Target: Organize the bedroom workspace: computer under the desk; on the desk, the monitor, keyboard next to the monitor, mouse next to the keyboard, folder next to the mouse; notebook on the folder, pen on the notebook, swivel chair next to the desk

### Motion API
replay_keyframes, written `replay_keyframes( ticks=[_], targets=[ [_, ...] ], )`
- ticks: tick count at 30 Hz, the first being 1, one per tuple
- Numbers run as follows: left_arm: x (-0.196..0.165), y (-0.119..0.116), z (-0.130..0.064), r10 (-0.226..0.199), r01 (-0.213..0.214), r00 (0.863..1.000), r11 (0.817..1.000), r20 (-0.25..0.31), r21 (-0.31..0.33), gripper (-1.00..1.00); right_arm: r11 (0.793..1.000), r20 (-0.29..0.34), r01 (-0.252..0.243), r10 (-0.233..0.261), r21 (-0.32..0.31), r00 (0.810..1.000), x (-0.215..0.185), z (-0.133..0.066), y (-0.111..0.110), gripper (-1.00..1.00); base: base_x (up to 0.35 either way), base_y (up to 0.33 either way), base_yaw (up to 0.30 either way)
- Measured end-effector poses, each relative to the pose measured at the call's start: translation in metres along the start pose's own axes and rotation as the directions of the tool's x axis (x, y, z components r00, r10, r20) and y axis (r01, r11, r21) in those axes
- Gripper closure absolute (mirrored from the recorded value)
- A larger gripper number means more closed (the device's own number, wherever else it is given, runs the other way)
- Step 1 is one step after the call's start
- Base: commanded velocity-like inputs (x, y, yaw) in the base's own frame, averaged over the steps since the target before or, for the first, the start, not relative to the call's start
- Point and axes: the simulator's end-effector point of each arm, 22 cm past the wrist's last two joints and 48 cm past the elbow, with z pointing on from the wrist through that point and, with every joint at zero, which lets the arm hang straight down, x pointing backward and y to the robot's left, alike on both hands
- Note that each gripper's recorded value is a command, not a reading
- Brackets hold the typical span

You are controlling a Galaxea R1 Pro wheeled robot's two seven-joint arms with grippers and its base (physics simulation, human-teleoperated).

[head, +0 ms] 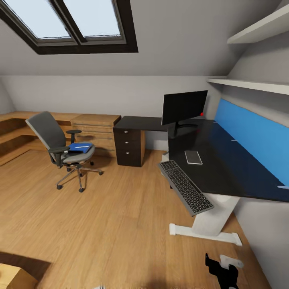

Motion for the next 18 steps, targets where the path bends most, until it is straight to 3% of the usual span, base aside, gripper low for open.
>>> replay_keyframes(
  ticks=[5,11,18],
  targets=[
    [0.003,0.001,0.001,0.0,0.0,1.0,1.0,-0.008,-0.002,-1.0,1.0,-0.006,0.001,-0.001,0.0,1.0,0.003,0.0,0.001,-1.0,-0.161,-0.287,0.145],
    [0.007,0.002,0.001,-0.001,0.001,1.0,1.0,-0.017,-0.005,-1.0,1.0,-0.016,0.004,-0.004,0.0,1.0,0.008,0.0,0.001,-1.0,-0.178,-0.278,0.013],
    [0.009,0.004,0.002,-0.006,0.006,1.0,1.0,-0.019,-0.008,-1.0,1.0,-0.02,0.006,-0.006,-0.001,1.0,0.011,0.001,0.001,-1.0,-0.223,-0.033,-0.063]
  ],
)
